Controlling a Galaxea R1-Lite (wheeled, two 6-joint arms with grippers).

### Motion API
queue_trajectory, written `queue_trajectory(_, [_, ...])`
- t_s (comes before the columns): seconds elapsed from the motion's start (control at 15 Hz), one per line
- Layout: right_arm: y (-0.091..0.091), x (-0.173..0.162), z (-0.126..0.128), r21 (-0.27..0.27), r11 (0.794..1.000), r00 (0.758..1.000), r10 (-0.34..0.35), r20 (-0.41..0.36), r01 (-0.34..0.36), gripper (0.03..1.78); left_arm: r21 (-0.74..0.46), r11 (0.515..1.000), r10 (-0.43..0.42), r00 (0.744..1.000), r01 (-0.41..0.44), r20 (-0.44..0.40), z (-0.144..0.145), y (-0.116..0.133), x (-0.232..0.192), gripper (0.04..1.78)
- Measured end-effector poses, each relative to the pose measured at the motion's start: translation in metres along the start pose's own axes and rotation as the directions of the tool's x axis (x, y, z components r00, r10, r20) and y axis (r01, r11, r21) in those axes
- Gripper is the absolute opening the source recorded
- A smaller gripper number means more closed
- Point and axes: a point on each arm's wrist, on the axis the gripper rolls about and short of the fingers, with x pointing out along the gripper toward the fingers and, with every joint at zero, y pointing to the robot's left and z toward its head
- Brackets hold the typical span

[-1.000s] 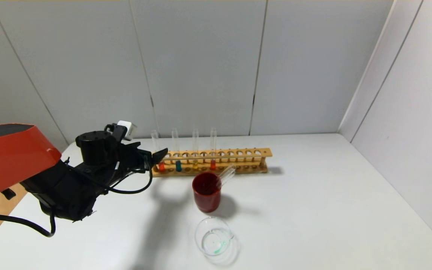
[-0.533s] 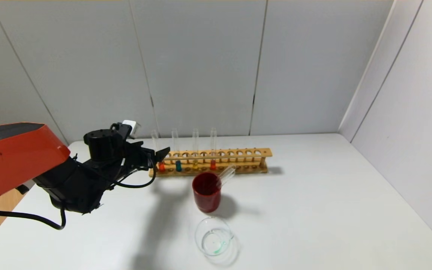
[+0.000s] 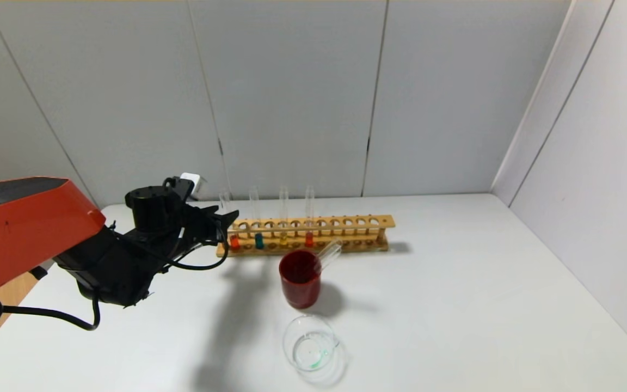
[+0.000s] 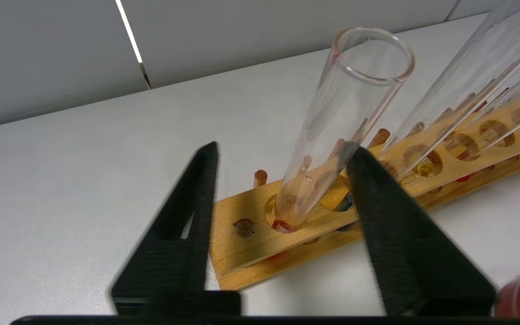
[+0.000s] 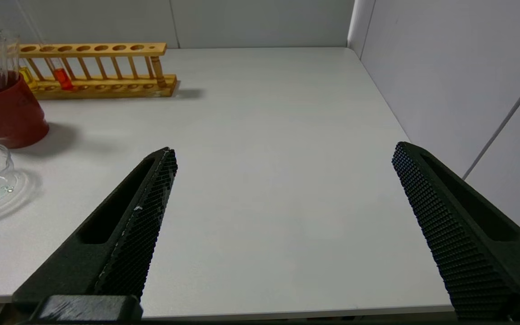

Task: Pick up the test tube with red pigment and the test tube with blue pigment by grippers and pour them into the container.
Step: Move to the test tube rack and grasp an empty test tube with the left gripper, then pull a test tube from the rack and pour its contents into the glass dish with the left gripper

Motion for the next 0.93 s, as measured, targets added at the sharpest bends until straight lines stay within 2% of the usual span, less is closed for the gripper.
queue_trajectory(0.13, [0.000, 0.000, 0.000, 0.000, 1.000, 1.000, 0.000, 0.000, 0.000, 1.74, 0.001, 1.000, 0.000, 1.000, 0.000, 0.001, 0.000, 0.000, 0.001, 0.47])
queue_trajectory(0.2, [0.000, 0.000, 0.000, 0.000, 1.000, 1.000, 0.000, 0.000, 0.000, 1.74, 0.001, 1.000, -0.001, 1.000, 0.001, 0.001, -0.001, 0.000, 0.002, 0.35])
queue_trajectory(0.27, [0.000, 0.000, 0.000, 0.000, 1.000, 1.000, 0.000, 0.000, 0.000, 1.74, 0.001, 1.000, -0.001, 1.000, 0.001, 0.001, -0.001, 0.000, 0.002, 0.31])
queue_trajectory(0.6, [0.000, 0.000, 0.000, 0.000, 1.000, 1.000, 0.000, 0.000, 0.000, 1.74, 0.004, 0.999, 0.032, 0.999, -0.032, 0.005, 0.011, 0.001, 0.002, 0.31])
queue_trajectory(0.73, [0.000, 0.000, 0.000, 0.000, 1.000, 1.000, 0.000, 0.000, 0.000, 1.74, 0.009, 0.999, 0.038, 0.999, -0.038, 0.020, 0.029, 0.000, -0.001, 0.31])
queue_trajectory(0.93, [0.000, 0.000, 0.000, 0.000, 1.000, 1.000, 0.000, 0.000, 0.000, 1.74, 0.018, 0.999, 0.042, 0.998, -0.043, 0.055, 0.072, -0.002, -0.012, 0.31])
